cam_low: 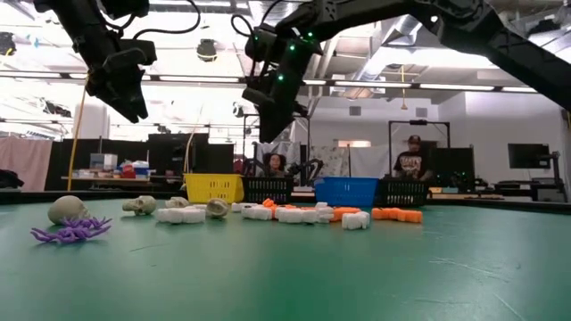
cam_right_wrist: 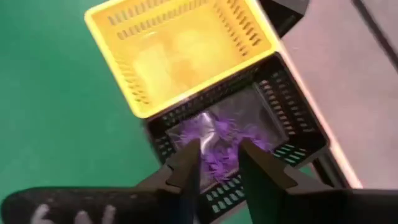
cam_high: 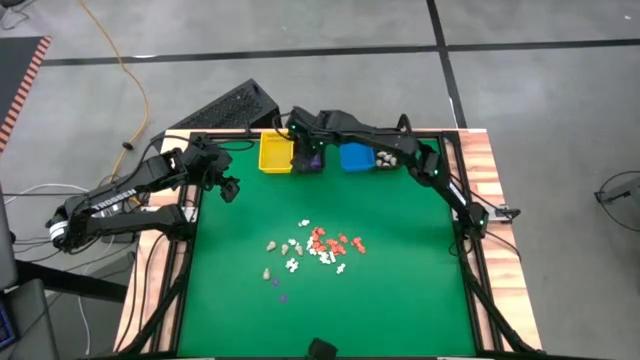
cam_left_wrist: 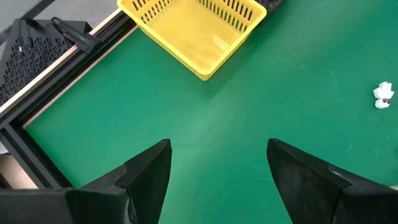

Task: Sort Halloween decoration
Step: Put the purple spider toy into the left black basket

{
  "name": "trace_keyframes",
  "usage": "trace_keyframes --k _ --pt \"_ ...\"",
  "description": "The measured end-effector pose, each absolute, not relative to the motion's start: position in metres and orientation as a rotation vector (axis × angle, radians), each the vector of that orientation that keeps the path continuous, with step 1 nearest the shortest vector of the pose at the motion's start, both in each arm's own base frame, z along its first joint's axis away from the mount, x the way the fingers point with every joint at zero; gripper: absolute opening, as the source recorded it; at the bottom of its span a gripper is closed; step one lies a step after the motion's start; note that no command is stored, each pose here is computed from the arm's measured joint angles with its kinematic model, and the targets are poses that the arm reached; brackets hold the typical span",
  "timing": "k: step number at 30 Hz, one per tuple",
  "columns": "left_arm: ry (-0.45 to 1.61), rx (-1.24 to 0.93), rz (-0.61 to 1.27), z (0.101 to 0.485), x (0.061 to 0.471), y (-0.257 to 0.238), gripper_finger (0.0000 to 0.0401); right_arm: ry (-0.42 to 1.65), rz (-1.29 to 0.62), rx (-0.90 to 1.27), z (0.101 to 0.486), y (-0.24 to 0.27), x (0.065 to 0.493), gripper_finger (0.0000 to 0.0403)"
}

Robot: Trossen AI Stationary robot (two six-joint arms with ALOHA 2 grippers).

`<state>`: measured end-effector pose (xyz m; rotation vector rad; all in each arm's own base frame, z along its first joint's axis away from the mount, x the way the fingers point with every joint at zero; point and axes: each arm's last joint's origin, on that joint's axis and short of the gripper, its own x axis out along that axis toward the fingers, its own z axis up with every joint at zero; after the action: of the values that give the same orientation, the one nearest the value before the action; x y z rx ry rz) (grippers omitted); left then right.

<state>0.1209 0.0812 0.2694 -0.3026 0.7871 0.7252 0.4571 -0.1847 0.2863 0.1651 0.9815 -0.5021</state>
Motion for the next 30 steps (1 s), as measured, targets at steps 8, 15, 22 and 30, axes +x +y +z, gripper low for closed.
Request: trace_keyframes --k 8,15,22,30 --pt "0.788 -0.301 0.725 0.269 0.121 0.081 0.0256 0.906 -0.016 0.315 0.288 -0.127 0.481 0.0162" --pt "0.789 -0.298 0.723 0.269 0.121 0.081 0.0256 0.823 0.266 0.142 0.293 -0.001 0.506 0.0162" --pt "0.789 -0.298 0.723 0.269 0.121 0.081 0.0256 0.718 0.280 -0.092 0.299 0.102 0.504 0.0162" --pt "0.794 -0.286 0.717 0.269 0.121 0.081 0.0256 0.706 0.221 -0.144 0.284 0.148 0.503 0.0168"
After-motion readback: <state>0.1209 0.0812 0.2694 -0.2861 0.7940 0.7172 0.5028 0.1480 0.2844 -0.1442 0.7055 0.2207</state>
